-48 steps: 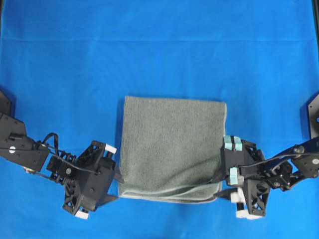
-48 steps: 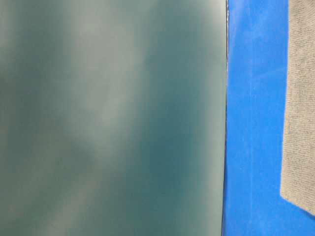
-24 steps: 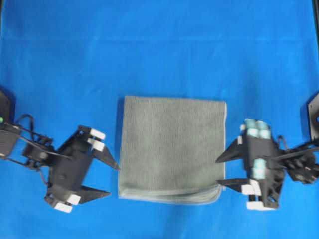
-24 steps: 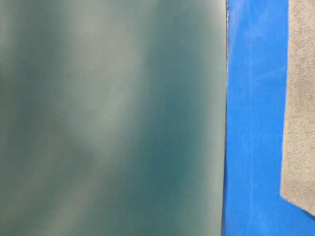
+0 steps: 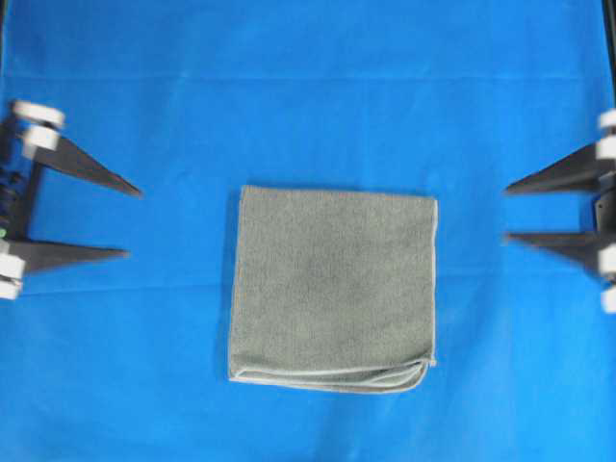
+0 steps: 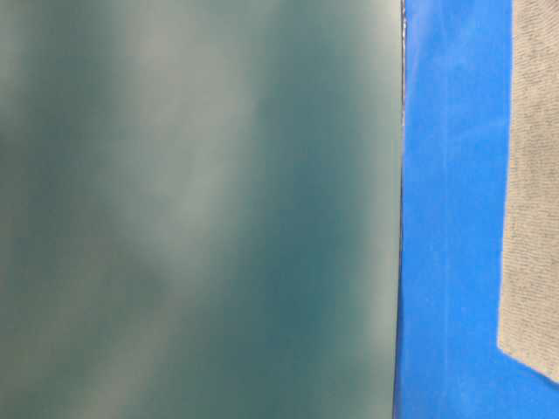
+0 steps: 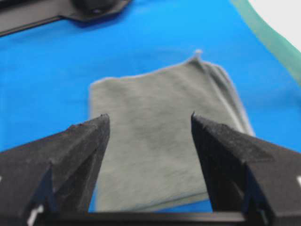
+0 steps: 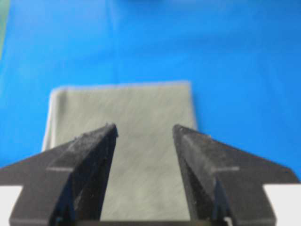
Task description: Fold a large towel.
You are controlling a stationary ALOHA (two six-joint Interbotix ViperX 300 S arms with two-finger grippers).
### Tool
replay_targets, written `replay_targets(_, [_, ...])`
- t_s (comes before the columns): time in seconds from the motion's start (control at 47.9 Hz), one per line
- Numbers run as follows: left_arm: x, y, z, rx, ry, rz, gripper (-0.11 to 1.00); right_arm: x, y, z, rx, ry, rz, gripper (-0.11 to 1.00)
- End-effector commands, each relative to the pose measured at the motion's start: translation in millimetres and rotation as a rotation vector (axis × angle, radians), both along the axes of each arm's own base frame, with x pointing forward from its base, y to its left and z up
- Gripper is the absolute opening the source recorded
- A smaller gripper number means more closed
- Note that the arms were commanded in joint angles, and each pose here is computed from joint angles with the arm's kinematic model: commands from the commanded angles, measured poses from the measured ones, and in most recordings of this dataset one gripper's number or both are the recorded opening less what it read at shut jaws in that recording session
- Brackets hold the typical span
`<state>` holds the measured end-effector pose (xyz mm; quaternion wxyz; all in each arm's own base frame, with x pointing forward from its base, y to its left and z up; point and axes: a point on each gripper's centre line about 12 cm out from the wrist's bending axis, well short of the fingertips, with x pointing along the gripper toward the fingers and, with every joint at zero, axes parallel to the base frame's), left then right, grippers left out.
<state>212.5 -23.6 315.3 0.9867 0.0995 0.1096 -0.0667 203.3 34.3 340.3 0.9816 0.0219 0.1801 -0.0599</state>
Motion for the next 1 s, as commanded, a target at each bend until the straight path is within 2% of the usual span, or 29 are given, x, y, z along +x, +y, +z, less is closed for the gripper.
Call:
replay_targets(0.0, [-18,11,5,-0.010,-0.045,0.047,0.67,-18,-14,7,-0.033,-0.063,-0.028,0.55])
replay_targets(0.167, [-46,20,-9,-0.047,-0.072,0.099,0.67,-46,-36,-3,-0.054,-0.123,-0.083,0.54])
replay_targets(0.293, [-61,21,-27,-0.072,-0.068,0.109,0.67,-59,-45,-17,-0.040,-0.154,-0.107,0.54])
replay_targets(0.564, [-73,22,-58,-0.159,-0.041,0.136,0.66,-62,-55,-53,-0.035,-0.161,-0.203,0.53])
replay_targets(0.731, [-74,23,-68,-0.169,-0.014,0.142,0.66,-60,-60,-68,-0.028,-0.150,-0.274,0.52])
replay_targets(0.982, [-74,23,-67,-0.171,-0.016,0.143,0.66,-58,-58,-71,-0.014,-0.149,-0.262,0.42])
